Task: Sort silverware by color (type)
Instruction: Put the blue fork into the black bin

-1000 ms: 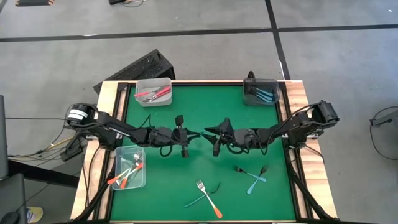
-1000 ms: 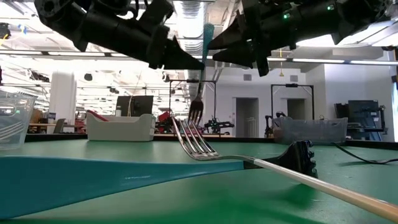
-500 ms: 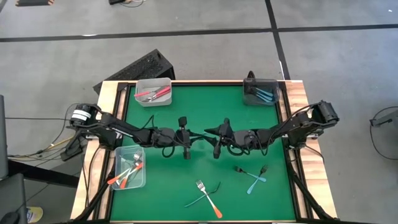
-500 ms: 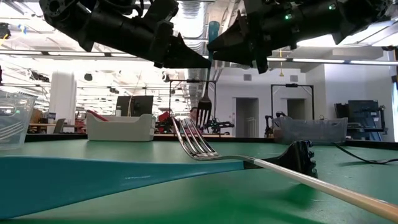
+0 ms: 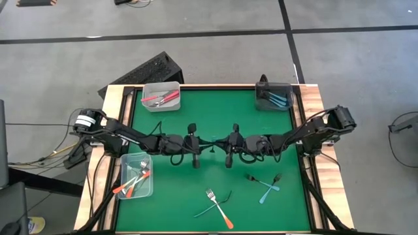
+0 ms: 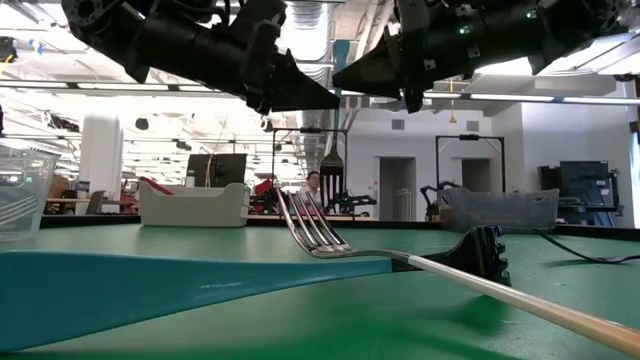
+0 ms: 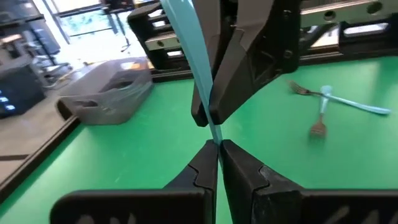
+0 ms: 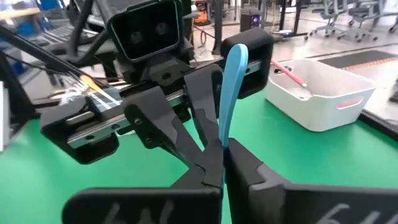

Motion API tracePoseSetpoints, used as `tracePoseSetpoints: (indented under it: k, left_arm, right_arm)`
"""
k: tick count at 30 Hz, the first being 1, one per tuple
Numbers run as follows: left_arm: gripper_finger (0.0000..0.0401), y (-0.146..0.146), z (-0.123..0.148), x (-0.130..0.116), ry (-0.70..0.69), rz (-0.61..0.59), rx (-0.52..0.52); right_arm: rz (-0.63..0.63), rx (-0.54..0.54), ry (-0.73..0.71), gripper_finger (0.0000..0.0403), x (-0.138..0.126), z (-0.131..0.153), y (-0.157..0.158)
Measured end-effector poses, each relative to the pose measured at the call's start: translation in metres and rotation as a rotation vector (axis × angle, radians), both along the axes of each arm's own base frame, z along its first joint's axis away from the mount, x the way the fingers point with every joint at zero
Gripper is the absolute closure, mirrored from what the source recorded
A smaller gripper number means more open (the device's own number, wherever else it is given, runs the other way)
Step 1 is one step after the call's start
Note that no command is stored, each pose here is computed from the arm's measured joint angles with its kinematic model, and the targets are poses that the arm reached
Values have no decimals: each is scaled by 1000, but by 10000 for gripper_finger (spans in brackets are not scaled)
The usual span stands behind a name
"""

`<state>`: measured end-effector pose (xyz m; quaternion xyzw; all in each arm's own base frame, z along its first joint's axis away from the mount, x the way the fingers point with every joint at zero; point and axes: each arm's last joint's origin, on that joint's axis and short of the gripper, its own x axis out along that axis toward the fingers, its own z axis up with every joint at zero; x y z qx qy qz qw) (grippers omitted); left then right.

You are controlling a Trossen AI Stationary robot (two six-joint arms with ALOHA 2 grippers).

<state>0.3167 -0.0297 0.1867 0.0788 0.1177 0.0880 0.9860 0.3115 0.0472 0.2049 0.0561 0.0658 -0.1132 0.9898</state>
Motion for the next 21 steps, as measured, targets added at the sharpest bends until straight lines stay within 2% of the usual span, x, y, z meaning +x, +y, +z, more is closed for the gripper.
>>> tracePoseSetpoints:
  k: [3, 6, 10, 16, 21]
  left_arm:
    - [384, 1, 0, 0, 5, 52, 13]
    - [364, 3, -1, -1, 17, 105, 28]
    - [344, 5, -4, -2, 50, 126, 25]
    - [335, 5, -5, -2, 62, 119, 21]
    - [335, 5, -7, -3, 83, 118, 33]
  right_arm:
    - [-8, -39, 29, 387, -2, 2, -1]
    - [-79, -103, 130, 389, -9, 8, -4]
    - [-238, -200, 267, 389, -24, 29, -11]
    - [-520, -444, 476, 390, -56, 50, -31]
    - [-696, -465, 585, 390, -82, 58, -59]
